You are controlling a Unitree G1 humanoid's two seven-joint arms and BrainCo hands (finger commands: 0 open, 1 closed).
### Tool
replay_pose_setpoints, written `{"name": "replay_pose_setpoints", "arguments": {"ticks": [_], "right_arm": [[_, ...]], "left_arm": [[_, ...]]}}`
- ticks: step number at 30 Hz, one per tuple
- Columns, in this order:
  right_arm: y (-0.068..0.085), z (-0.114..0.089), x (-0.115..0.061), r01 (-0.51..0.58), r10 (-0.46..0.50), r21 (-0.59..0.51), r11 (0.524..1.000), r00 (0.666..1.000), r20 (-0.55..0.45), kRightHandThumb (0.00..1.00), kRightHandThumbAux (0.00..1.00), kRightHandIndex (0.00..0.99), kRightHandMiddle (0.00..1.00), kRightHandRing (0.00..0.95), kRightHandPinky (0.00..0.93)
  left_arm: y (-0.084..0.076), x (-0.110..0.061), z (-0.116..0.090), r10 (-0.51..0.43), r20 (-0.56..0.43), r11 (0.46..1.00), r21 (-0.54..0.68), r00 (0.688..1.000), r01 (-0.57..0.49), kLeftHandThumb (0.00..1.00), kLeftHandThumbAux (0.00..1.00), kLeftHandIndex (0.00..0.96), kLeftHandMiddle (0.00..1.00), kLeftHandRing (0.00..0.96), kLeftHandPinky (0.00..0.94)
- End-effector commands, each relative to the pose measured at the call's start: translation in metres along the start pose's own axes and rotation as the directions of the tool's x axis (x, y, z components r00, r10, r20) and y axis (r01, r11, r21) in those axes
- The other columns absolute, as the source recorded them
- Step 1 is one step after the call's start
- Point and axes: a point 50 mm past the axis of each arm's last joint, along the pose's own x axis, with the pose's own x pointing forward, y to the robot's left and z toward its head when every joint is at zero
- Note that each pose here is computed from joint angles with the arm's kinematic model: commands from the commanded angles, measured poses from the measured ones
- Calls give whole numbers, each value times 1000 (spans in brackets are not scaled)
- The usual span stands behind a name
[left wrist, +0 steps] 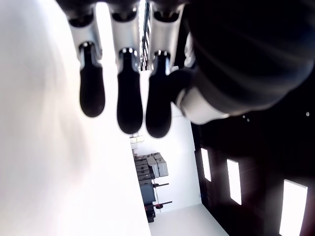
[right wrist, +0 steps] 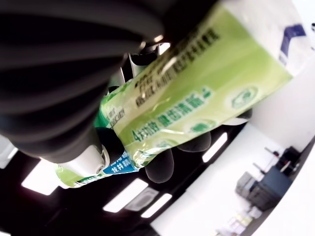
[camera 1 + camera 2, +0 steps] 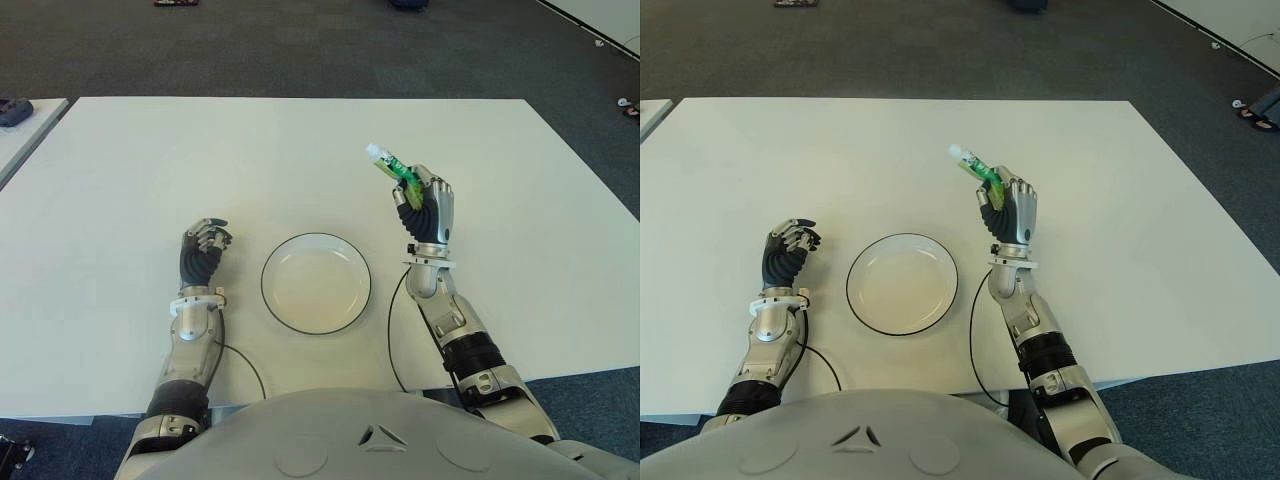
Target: Put the toothpaste on the table into the plate.
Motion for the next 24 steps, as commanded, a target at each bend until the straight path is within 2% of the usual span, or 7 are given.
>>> {"name": "replay_pose_setpoints", "arguments": {"ticks": [1, 4, 10, 14, 24], "right_arm": [[7, 13, 3, -87, 80, 45, 995, 988, 132, 715, 719, 439, 887, 880, 880], [15, 23, -1, -169, 149, 86, 982, 967, 206, 720, 717, 439, 890, 883, 883], [21, 30, -5, -270, 237, 89, 959, 932, 274, 727, 716, 439, 886, 885, 886], [25, 37, -11, -363, 324, 60, 930, 885, 334, 731, 714, 440, 880, 885, 891], [29, 43, -21, -476, 436, 14, 879, 816, 380, 732, 713, 441, 872, 880, 886]], "left_arm": [[-6, -9, -14, -14, -95, 1000, 18, 995, 16, 701, 722, 432, 576, 573, 540], [-7, -9, -13, -11, -97, 1000, 24, 995, 13, 702, 721, 432, 572, 574, 539], [-8, -10, -12, -9, -102, 999, 32, 995, 12, 703, 721, 433, 576, 583, 553], [-9, -10, -12, -13, -117, 1000, 25, 993, 16, 704, 720, 433, 579, 583, 548], [-11, -11, -10, -11, -139, 1000, 16, 990, 14, 705, 720, 433, 577, 585, 549]]}}
